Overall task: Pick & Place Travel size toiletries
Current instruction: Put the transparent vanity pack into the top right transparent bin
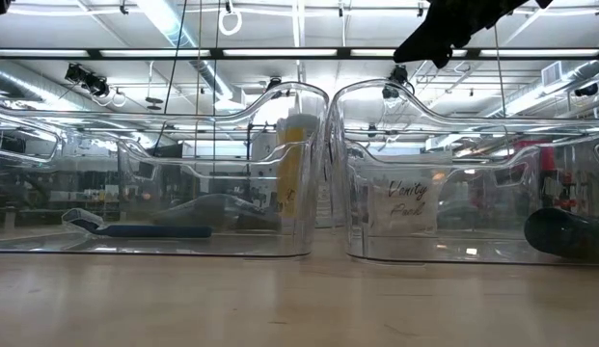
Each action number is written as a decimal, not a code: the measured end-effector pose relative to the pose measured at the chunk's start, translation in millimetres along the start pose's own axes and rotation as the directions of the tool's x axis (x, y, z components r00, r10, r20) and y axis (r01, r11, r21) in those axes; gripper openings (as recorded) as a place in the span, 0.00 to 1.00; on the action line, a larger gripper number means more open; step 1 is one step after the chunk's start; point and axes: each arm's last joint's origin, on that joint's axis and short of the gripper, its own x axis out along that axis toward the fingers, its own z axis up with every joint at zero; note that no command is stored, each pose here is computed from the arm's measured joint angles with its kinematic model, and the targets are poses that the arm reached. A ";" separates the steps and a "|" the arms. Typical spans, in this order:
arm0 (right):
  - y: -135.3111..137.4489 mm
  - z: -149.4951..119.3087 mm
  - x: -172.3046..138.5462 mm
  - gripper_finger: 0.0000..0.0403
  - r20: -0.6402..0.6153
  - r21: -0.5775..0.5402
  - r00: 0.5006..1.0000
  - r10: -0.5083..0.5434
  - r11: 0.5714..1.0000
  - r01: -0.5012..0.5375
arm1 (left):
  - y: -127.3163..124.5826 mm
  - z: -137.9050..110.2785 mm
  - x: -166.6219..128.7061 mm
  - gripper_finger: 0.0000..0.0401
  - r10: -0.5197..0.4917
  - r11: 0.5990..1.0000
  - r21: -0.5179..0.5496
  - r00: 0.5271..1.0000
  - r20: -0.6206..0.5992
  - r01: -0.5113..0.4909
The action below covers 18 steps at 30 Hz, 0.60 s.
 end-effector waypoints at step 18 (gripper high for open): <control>0.0 0.0 0.0 0.12 0.000 -0.002 1.000 0.000 1.000 0.000 | 18.3 -12.2 29.9 0.43 0.336 0.936 -0.092 0.941 -0.050 -0.339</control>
